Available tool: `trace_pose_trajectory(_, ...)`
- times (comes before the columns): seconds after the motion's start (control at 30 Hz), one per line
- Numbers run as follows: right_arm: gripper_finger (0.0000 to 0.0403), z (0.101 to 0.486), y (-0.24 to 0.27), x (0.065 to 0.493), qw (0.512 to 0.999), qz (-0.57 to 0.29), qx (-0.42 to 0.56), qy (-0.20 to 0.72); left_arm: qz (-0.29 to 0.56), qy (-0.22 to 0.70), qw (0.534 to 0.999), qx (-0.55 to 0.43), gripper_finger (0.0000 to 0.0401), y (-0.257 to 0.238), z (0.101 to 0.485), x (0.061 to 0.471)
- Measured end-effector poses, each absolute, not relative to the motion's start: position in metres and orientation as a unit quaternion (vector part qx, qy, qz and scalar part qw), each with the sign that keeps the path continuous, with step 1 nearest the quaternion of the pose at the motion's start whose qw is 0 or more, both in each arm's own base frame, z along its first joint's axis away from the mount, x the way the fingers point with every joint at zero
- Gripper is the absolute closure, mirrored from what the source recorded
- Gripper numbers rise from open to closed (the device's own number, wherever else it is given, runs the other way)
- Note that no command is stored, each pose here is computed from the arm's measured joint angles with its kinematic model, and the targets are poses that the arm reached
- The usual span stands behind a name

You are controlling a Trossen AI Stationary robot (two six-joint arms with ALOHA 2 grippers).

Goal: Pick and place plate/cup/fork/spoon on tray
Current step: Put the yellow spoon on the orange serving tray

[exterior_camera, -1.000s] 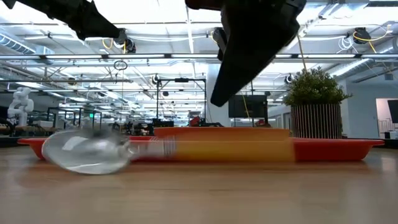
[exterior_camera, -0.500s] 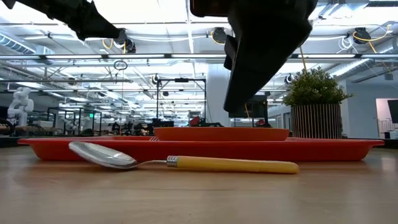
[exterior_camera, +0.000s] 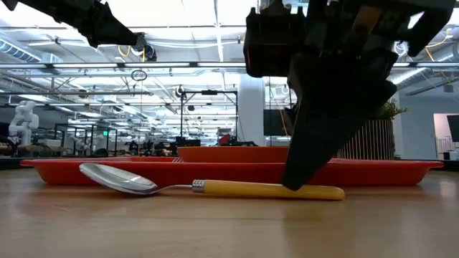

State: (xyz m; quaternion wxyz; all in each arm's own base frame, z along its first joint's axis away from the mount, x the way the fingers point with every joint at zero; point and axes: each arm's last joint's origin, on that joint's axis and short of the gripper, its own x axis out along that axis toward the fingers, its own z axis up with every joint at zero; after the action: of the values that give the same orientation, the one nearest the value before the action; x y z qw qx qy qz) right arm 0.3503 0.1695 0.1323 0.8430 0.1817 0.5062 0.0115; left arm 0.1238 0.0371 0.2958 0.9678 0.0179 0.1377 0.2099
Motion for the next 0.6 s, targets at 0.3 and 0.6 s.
trace_pose_trajectory(0.3,0.031,0.118,0.164,0.339,0.841,-0.019,0.177,0.511,0.21,0.137,0.968,0.016,0.0284,0.037,0.296,0.124)
trace_pose_trajectory(0.6,0.0395,0.119,0.172,0.34,0.853,0.003,0.168,0.493,0.21,0.138,0.968,0.016,0.0284,0.037,0.296,0.124)
